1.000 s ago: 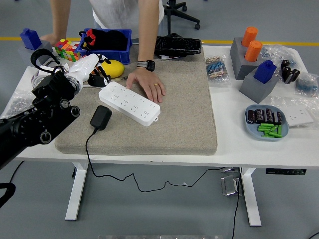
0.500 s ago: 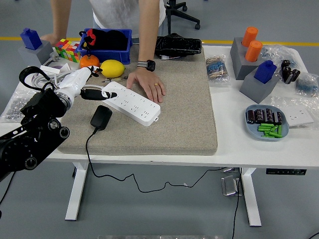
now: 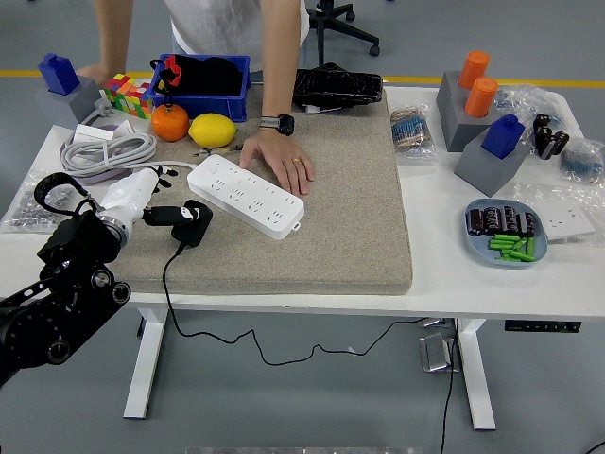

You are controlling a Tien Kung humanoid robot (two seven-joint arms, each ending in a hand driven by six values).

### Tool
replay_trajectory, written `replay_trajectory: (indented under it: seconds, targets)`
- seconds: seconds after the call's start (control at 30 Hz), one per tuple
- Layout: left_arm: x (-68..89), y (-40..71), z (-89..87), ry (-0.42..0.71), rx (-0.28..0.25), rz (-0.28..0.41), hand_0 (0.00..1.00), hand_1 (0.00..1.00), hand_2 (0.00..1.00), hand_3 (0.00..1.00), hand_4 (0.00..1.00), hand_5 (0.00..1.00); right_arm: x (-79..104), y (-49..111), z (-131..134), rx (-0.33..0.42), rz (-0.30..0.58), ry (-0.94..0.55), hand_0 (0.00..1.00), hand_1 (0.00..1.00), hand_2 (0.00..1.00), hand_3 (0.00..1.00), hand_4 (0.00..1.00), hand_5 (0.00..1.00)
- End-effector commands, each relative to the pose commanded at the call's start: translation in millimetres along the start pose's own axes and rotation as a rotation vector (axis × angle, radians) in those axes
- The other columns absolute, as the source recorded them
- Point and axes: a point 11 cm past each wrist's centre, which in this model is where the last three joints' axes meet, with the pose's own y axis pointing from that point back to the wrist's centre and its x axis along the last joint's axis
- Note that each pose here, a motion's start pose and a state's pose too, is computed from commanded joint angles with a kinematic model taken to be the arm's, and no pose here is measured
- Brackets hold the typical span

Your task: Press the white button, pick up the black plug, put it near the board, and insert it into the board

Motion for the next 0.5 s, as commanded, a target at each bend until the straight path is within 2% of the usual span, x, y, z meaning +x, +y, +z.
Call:
replay_trajectory:
  seconds: [0.2, 0.5]
  targets:
    - [-11.3, 6.1, 3.2, -0.020, 0.003, -0.008, 0.700, 0.684, 0.685, 0.798, 0.998, 0.578, -0.8, 0.2, 1, 0.000, -0.002, 0.012, 0.671, 0.589, 0.581, 0.569, 0.632, 0.313]
    - [-21.7, 8.5, 0.5, -0.051, 0.021, -0.007, 0.688, 0.684, 0.682, 0.793, 0.998, 0.550, -0.7, 0.7, 4, -0.003, -0.002, 0.030, 0.671, 0.589, 0.582, 0.569, 0.632, 0.312]
